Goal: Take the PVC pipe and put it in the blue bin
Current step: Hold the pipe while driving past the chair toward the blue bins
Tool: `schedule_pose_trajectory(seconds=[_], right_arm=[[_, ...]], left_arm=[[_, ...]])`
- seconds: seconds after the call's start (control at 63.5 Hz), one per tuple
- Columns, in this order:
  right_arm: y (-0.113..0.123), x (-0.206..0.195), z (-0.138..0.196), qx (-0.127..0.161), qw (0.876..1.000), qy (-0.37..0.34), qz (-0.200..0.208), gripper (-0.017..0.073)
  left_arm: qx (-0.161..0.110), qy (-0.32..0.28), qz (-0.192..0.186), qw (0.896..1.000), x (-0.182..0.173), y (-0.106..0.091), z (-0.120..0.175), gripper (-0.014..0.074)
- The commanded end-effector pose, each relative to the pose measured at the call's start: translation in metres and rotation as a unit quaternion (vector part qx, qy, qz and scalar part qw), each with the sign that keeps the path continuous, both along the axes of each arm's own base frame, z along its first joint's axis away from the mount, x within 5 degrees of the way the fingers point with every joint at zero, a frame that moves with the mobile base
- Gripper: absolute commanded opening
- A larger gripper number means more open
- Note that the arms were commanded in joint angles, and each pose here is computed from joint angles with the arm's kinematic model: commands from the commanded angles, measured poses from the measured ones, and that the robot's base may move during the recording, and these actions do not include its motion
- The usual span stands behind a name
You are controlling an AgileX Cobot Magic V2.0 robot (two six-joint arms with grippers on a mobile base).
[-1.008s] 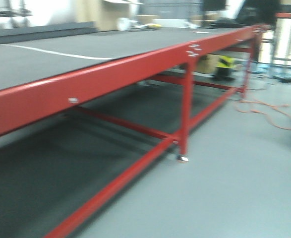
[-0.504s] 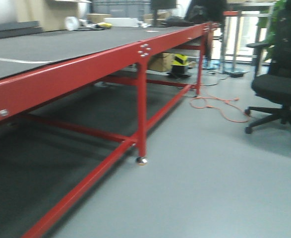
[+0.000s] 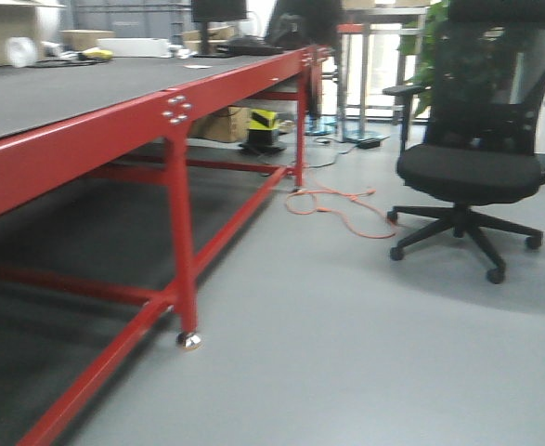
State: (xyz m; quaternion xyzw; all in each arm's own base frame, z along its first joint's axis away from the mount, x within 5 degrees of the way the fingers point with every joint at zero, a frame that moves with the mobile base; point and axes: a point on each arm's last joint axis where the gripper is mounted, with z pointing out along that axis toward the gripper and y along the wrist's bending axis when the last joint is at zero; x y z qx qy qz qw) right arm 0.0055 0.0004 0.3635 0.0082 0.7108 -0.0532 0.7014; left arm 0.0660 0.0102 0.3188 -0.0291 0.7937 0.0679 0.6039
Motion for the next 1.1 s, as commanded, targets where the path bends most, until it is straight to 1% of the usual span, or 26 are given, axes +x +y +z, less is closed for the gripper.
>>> schedule_pose_trajectory(seconds=[0.0, 1.086], right_arm=[[-0.0001, -0.0009, 0.0018, -0.002, 1.0, -0.013, 0.0, -0.0155], [-0.0001, -0.0009, 0.0018, -0.002, 1.0, -0.013, 0.0, -0.0155]], left_arm=[[-0.002, -0.013, -0.002, 1.0, -0.0002, -0.0006, 0.0029, -0.0111], [-0.002, -0.013, -0.002, 1.0, -0.0002, -0.0006, 0.0029, -0.0111]])
